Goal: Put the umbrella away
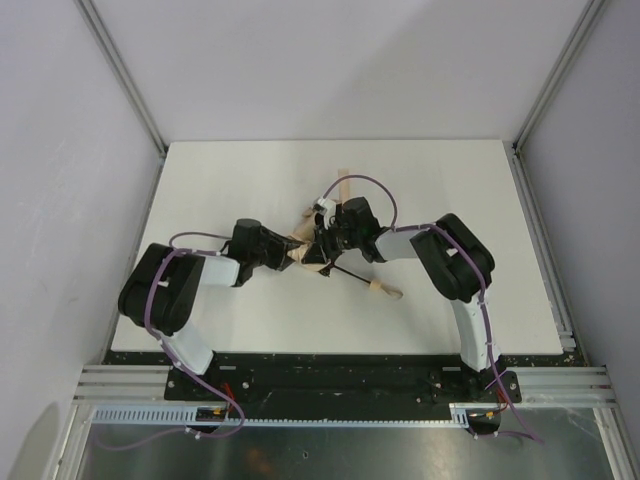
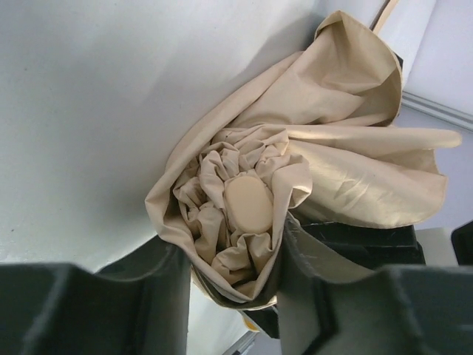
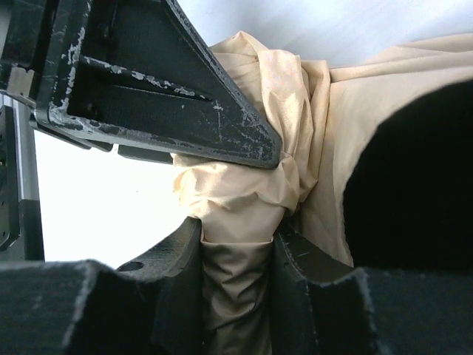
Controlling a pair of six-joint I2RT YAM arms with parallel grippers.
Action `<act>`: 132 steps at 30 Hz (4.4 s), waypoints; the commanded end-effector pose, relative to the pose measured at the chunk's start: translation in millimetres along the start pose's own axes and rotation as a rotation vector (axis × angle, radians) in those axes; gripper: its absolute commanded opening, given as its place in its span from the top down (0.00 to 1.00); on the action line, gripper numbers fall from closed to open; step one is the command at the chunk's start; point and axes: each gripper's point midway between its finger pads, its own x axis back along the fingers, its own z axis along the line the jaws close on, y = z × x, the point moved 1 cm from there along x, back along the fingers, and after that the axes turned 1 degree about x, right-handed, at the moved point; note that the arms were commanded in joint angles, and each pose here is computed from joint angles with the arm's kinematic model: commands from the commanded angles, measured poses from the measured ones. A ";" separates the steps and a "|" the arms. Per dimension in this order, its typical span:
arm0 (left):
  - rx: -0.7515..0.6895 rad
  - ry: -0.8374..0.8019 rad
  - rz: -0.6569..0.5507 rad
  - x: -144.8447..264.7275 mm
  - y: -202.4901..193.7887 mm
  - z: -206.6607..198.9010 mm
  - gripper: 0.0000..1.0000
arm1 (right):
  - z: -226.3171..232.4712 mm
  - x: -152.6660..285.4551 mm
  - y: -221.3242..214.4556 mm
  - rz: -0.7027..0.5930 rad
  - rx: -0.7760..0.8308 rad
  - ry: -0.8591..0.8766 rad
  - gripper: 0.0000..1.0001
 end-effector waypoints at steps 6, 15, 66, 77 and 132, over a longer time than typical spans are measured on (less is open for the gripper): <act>-0.092 0.232 -0.035 -1.8 2.3 74.2 0.92 | 20.9 29.9 -109.1 0.383 -0.292 -0.090 0.89; -0.121 0.303 -0.003 11.0 -4.0 73.6 1.00 | 40.5 53.6 14.4 0.189 -0.002 -0.266 0.35; -0.214 0.235 0.082 22.0 4.7 1.2 0.22 | -1.2 6.9 -146.8 0.474 0.193 -0.465 1.00; -0.194 -0.093 0.081 45.7 22.4 -52.0 0.01 | 8.4 9.9 -150.8 0.406 -0.199 -0.161 1.00; 0.009 0.426 0.144 23.1 -20.0 95.0 1.00 | 40.9 26.1 30.9 0.205 0.569 -0.672 0.10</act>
